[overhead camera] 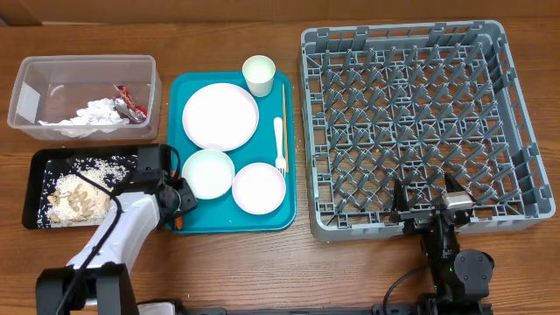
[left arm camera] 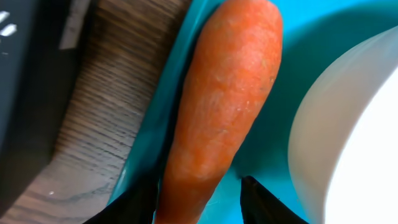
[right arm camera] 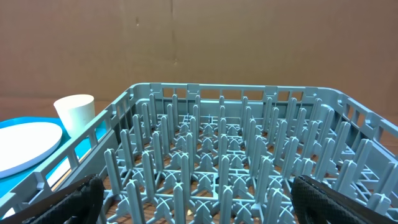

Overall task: Sort waste into correct bins and load items into the dishwasher rack
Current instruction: 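Lower the left gripper onto the carrot and grasp it, then carry the carrot left and release it onto the black tray, then move the left gripper to the white cup and grasp its rim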

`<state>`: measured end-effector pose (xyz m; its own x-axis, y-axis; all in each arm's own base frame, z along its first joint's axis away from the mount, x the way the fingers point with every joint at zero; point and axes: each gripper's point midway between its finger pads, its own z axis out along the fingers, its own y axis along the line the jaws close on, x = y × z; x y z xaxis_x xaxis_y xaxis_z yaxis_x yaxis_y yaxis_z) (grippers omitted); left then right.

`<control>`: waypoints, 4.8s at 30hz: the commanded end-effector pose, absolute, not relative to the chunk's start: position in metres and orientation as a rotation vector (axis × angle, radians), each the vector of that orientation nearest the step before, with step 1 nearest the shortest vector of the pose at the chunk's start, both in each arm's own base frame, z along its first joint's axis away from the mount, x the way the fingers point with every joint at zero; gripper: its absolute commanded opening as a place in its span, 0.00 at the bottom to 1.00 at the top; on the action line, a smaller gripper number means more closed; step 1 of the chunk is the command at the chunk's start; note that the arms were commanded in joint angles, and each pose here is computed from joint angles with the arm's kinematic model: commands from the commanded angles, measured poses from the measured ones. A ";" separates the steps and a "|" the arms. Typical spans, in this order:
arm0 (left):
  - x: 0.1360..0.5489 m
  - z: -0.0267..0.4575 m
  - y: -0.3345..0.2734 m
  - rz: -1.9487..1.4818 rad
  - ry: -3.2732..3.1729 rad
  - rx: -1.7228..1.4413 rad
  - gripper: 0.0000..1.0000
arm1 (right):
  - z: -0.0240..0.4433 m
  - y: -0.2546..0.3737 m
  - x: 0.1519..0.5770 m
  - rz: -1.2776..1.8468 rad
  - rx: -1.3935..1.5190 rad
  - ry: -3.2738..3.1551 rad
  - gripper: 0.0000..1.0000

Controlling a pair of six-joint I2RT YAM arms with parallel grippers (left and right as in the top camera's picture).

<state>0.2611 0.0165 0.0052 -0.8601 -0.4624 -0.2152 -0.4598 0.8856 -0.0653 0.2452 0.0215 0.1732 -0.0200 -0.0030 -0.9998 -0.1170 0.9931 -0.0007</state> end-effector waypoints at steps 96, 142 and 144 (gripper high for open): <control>0.352 0.217 -0.008 -0.467 2.513 -0.458 0.11 | 0.171 0.021 0.245 0.086 -0.094 1.586 1.00; 0.437 0.149 -0.081 -0.244 2.523 -0.470 0.57 | 0.171 0.021 0.245 0.086 -0.094 1.585 1.00; 0.447 0.173 -0.092 -0.327 2.492 -0.444 0.55 | 0.171 0.021 0.245 0.086 -0.094 1.586 1.00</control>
